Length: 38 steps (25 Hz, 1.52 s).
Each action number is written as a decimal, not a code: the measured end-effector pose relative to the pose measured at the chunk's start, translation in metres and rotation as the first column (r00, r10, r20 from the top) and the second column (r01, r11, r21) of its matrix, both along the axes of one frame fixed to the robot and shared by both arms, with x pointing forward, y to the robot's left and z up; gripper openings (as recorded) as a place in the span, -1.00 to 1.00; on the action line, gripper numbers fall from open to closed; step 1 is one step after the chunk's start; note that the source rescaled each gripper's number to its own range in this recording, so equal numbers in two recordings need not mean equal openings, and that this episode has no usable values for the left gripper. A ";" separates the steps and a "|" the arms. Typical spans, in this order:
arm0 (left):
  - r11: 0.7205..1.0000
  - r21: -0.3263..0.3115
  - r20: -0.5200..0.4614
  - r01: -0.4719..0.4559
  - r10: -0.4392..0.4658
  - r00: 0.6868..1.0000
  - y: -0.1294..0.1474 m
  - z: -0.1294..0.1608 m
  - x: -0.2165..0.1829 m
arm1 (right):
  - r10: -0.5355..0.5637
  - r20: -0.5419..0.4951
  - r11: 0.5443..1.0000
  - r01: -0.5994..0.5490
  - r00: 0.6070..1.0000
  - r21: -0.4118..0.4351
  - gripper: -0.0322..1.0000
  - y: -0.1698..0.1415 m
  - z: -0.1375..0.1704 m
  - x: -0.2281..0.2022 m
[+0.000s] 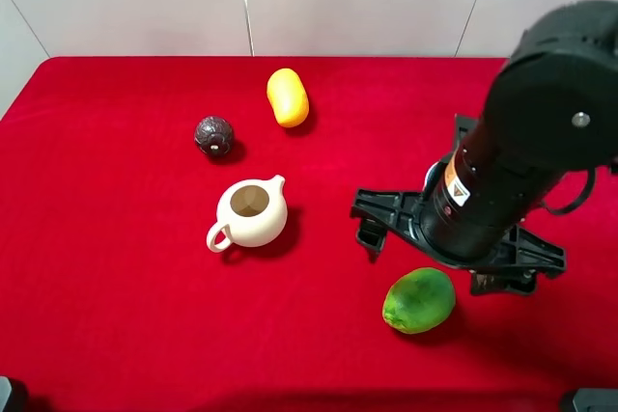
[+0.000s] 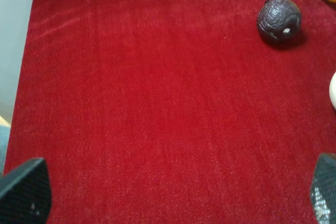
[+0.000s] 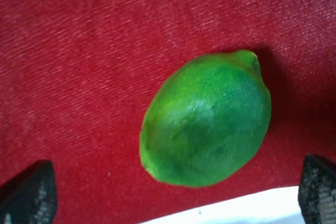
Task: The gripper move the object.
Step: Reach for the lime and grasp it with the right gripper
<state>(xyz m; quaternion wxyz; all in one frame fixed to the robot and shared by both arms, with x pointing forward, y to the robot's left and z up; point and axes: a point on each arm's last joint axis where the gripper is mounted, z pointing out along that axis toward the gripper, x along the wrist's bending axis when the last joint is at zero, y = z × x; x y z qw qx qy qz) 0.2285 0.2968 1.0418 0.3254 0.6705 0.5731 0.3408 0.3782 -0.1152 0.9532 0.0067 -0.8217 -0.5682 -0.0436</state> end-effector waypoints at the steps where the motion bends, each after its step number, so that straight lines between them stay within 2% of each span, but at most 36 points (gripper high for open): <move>1: 1.000 0.000 0.000 0.000 0.000 1.000 0.000 0.000 0.000 | -0.005 0.000 1.000 0.005 1.000 0.004 1.00 -0.002 -0.003 0.000; 12: 1.000 0.000 0.000 0.000 0.000 1.000 0.000 0.000 0.000 | -0.030 -0.004 0.999 0.031 1.000 0.040 1.00 -0.012 -0.028 -0.010; 24: 1.000 0.000 0.000 0.000 0.000 1.000 0.000 0.000 0.000 | -0.033 -0.052 0.999 0.033 0.998 -0.007 1.00 -0.011 -0.065 -0.002; 38: 1.000 0.000 0.000 0.000 0.000 1.000 0.000 0.000 0.000 | -0.038 -0.062 0.999 0.040 0.997 0.019 1.00 -0.012 -0.077 0.008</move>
